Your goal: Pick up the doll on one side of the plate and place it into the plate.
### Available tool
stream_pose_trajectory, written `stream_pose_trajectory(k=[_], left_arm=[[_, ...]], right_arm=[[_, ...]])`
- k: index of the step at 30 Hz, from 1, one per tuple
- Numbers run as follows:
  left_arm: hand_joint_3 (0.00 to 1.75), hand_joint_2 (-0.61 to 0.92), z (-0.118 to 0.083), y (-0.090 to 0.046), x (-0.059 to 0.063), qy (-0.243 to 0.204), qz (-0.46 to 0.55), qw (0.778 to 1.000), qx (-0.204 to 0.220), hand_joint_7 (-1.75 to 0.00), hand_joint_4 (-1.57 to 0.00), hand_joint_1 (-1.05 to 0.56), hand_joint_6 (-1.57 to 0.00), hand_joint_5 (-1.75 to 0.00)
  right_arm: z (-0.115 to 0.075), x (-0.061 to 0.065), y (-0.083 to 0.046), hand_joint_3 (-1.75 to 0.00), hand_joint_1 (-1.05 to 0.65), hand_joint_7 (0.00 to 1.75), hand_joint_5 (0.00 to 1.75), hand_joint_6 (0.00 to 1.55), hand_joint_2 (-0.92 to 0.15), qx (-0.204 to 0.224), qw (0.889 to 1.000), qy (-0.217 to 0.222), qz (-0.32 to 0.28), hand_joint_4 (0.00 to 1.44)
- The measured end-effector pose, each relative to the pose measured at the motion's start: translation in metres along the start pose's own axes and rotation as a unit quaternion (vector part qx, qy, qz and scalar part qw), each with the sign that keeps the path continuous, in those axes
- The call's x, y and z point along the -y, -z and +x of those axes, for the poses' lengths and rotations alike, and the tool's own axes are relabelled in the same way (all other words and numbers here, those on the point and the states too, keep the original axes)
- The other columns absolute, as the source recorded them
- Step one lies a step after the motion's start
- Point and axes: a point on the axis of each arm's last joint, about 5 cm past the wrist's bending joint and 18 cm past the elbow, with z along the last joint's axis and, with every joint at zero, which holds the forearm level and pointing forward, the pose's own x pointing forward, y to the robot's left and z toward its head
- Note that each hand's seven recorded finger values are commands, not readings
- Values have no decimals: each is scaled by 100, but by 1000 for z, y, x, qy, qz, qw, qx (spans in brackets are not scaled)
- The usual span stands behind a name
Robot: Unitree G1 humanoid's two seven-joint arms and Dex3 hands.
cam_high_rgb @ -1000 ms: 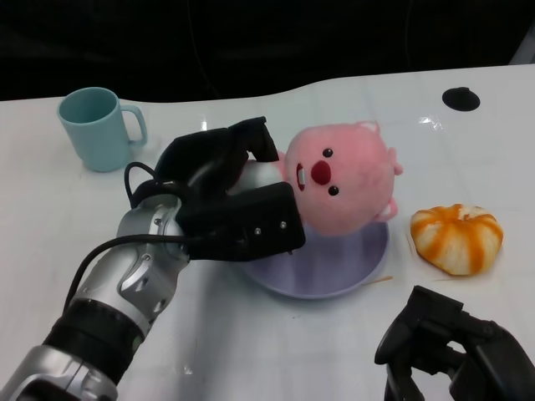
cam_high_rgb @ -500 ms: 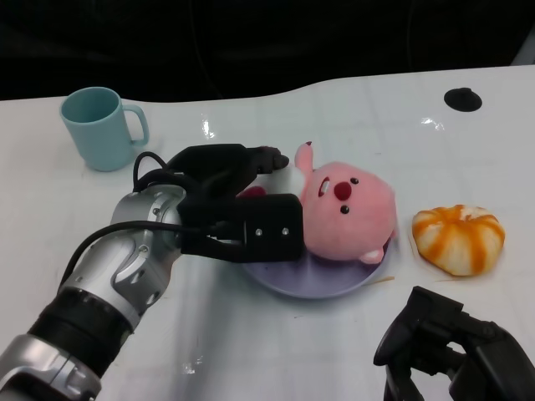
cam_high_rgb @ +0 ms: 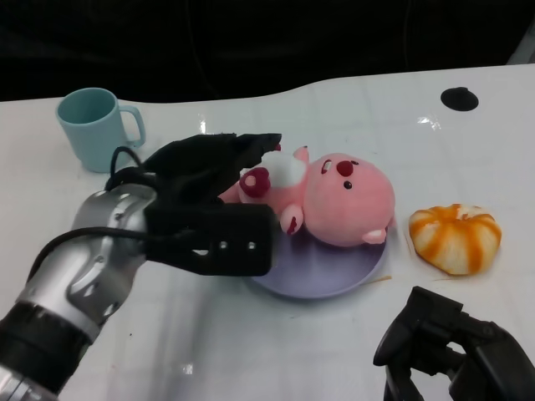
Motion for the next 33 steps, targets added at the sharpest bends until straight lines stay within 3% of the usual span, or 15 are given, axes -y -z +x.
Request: stream_pose_trajectory(k=[9, 10, 13, 20, 21, 23, 24, 26, 30, 33], left_arm=[[46, 92, -44, 19, -14, -46, -183, 981, 37, -4, -8, -95, -10, -5], [43, 92, -46, 20, -14, -48, -194, 979, 38, -8, -18, -90, -17, -11], [28, 92, -61, 22, -15, -80, -243, 965, 61, -9, -18, -69, -37, -65], [15, 91, -85, 25, 1, -124, -324, 935, 74, -26, -46, -42, -72, -91], [26, 86, -88, 24, 4, -131, -338, 929, 72, -38, -50, -36, -73, -99], [84, 55, -94, 21, 11, -155, -381, 908, 72, -75, -56, -29, -64, -112], [99, 48, -98, 18, 14, -164, -401, 899, 72, -88, -57, -27, -61, -117], [109, 43, -103, 15, 19, -168, -430, 884, 71, -102, -61, -23, -62, -123], [111, 47, -115, 10, 26, -169, -467, 865, 63, -109, -69, -15, -68, -130], [129, 44, -125, 6, 33, -169, -496, 851, 37, -115, -75, -8, -71, -141]], right_arm=[[-1, 0, 0, -132, -2, 146, 174, 60, -44, -1, 1000, -1, 2, 65], [-1, -1, 0, -132, -2, 146, 174, 60, -44, -1, 1000, -1, 2, 65], [-1, 0, 0, -131, -1, 146, 175, 60, -45, -2, 1000, -1, 2, 65], [-1, 0, -1, -131, 0, 146, 174, 60, -45, -1, 1000, -2, 2, 66], [-1, 0, -1, -131, 0, 145, 174, 60, -45, 0, 1000, -3, 2, 66], [-2, 0, -2, -132, 0, 145, 174, 60, -45, -1, 1000, -2, 1, 66], [-2, 0, -2, -132, 1, 145, 174, 60, -45, -1, 1000, -2, 1, 66], [-2, 0, -2, -132, 1, 146, 174, 60, -44, -2, 1000, -2, 1, 66], [-2, 0, -2, -132, 0, 146, 174, 60, -45, -2, 1000, -3, 0, 66], [-2, 0, -2, -131, 0, 146, 174, 60, -45, -3, 1000, -3, 0, 65]])
